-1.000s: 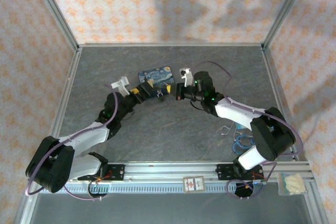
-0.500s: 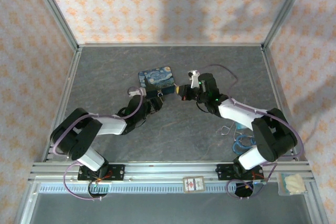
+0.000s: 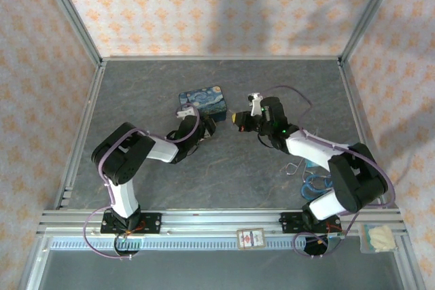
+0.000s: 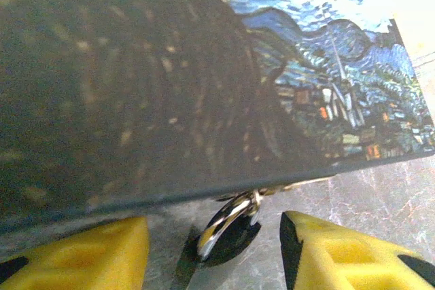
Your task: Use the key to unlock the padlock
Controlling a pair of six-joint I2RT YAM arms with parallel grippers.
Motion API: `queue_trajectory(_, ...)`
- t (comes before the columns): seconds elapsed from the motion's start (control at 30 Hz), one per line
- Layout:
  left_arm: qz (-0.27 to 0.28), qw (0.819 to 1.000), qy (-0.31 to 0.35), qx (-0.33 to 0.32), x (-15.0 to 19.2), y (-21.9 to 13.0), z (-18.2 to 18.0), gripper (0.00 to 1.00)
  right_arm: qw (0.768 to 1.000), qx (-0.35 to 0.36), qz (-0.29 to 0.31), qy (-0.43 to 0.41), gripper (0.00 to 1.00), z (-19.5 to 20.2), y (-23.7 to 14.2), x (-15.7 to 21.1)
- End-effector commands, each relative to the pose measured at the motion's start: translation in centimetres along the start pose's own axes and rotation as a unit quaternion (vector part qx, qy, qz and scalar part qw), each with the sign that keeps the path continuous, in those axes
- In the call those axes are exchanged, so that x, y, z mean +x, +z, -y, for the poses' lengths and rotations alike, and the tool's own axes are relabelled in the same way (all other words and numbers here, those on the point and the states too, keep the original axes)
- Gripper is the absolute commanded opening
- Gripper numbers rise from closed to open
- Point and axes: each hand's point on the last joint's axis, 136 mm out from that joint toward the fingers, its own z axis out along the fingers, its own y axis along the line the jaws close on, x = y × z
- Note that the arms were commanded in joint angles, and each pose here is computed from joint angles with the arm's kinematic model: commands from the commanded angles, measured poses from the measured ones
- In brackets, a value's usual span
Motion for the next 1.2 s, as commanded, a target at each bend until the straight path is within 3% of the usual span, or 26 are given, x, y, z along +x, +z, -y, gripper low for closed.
queue_trajectory(0.0, 0.001, 1.0, -0.012, -0.007, 0.4, 0.9, -0.5, 0.51, 1.0, -0.002, 0.029, -0.005, 0.0, -0.2, -0.7, -1.3)
queue_trajectory(0.13, -0.001, 1.0, -0.014, -0.008, 0.5, 1.3, -0.5, 0.49, 1.0, -0.002, 0.026, -0.002, 0.0, -0.1, -0.5, -1.2)
queue_trajectory(0.37, -0.022, 1.0, -0.016, -0.008, 1.5, 2.3, -0.8, 0.29, 1.0, 0.002, 0.025, 0.005, 0.0, 0.6, -0.3, -0.9)
queue_trajectory(0.47, -0.022, 1.0, -0.02, 0.001, 1.4, 2.2, -0.6, 0.26, 1.0, 0.005, 0.023, 0.008, 0.0, 0.9, -0.2, -0.6)
queue_trajectory(0.73, -0.042, 0.988, -0.114, 0.093, -0.1, 1.1, 1.4, 0.01, 0.999, -0.015, -0.009, 0.033, 0.0, 1.5, 0.4, 1.2)
queue_trajectory(0.93, -0.052, 0.959, -0.212, 0.182, -2.0, -0.6, 3.4, 0.0, 0.99, -0.092, -0.03, 0.107, 0.0, 0.4, 1.2, 3.7)
queue_trajectory(1.17, -0.055, 0.935, -0.253, 0.244, -3.3, -2.0, 5.5, 0.0, 0.977, -0.151, -0.028, 0.15, 0.0, -0.8, 1.3, 4.7)
